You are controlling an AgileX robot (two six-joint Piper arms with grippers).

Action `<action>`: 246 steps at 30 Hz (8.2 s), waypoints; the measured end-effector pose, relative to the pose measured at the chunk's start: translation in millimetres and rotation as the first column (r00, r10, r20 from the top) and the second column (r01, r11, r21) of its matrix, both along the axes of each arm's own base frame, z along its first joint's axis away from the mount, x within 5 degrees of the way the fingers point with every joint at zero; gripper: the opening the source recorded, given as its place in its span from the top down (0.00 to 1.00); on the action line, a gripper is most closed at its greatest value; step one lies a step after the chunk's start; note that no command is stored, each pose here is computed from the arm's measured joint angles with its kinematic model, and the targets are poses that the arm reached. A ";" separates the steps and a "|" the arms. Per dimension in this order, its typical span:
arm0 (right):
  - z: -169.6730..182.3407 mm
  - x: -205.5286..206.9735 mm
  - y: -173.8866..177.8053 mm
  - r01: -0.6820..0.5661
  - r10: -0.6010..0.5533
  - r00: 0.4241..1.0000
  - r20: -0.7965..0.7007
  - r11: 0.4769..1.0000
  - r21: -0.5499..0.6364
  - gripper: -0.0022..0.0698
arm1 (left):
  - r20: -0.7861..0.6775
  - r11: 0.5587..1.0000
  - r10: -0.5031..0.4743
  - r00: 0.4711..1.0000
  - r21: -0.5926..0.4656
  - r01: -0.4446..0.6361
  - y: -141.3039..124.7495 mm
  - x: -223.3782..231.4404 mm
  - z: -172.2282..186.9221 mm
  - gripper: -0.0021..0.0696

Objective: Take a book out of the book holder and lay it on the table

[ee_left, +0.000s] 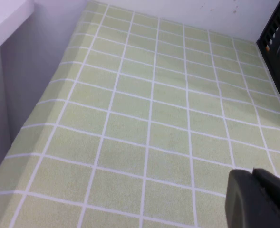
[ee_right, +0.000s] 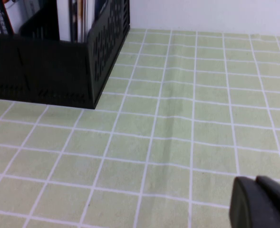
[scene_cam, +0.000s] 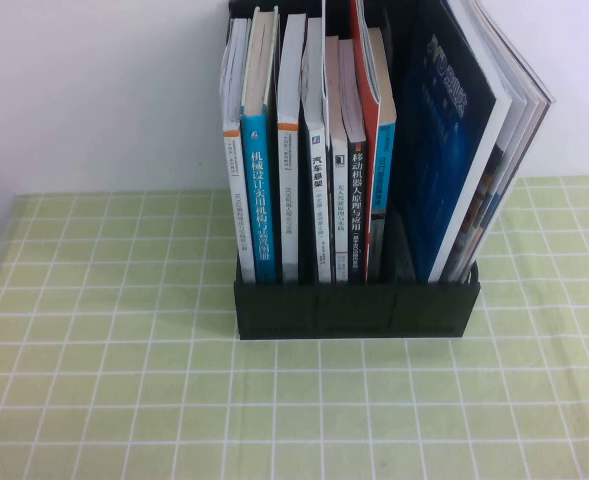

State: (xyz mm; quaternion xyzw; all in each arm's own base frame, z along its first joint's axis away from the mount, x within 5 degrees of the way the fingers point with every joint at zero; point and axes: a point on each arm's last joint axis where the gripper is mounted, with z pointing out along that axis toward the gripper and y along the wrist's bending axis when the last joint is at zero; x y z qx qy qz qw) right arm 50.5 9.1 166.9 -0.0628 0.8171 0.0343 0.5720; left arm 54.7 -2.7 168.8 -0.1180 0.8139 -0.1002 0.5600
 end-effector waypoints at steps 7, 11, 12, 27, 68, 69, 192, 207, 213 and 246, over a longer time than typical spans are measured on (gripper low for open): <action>0.0 0.0 0.1 0.000 0.000 1.000 0.000 1.000 0.004 0.97 | 0.000 1.000 0.000 1.000 0.000 0.000 0.0 0.0 0.0 0.97; 0.0 0.0 0.2 0.000 0.000 1.000 0.000 1.000 0.005 0.97 | 0.000 1.000 0.000 1.000 0.000 0.000 0.0 0.0 0.0 0.97; 0.0 0.0 0.2 0.000 0.000 1.000 0.000 1.000 0.005 0.97 | 0.000 1.000 0.000 1.000 0.000 0.000 0.0 0.0 0.0 0.97; 0.0 0.0 0.3 -0.013 0.013 1.000 0.004 1.000 -0.025 0.97 | 0.000 1.000 0.001 1.000 -0.002 -0.001 0.0 0.0 0.0 0.97; 0.1 0.1 -0.3 -0.023 0.024 1.000 0.011 0.997 -0.073 0.97 | 0.000 1.000 0.000 1.000 -0.001 0.000 -0.1 0.0 0.0 0.98; 0.5 0.2 -0.5 -0.022 0.023 1.000 0.015 0.997 -0.077 0.97 | 0.000 1.000 0.000 1.000 -0.001 0.000 -0.1 0.0 0.0 0.98; 83.1 -10.2 -24.5 -0.012 -0.378 0.582 0.720 0.881 0.472 0.97 | 0.924 0.978 0.146 0.354 -0.189 0.092 7.6 -26.4 107.1 0.98; 254.0 -80.1 -2.8 -0.034 -0.006 0.238 0.971 0.999 0.014 0.97 | 0.881 0.988 0.079 0.466 -0.130 0.079 2.7 -45.9 268.8 0.98; 297.8 -51.7 -3.2 0.027 0.004 0.448 0.894 0.999 -0.017 0.97 | 0.665 0.990 0.076 0.743 -0.140 0.024 2.6 0.4 296.8 0.98; 199.3 78.7 -2.0 0.162 -0.147 0.982 -0.118 0.978 0.129 0.97 | 0.148 0.730 -0.564 0.812 -0.369 0.575 -62.9 205.2 198.3 0.98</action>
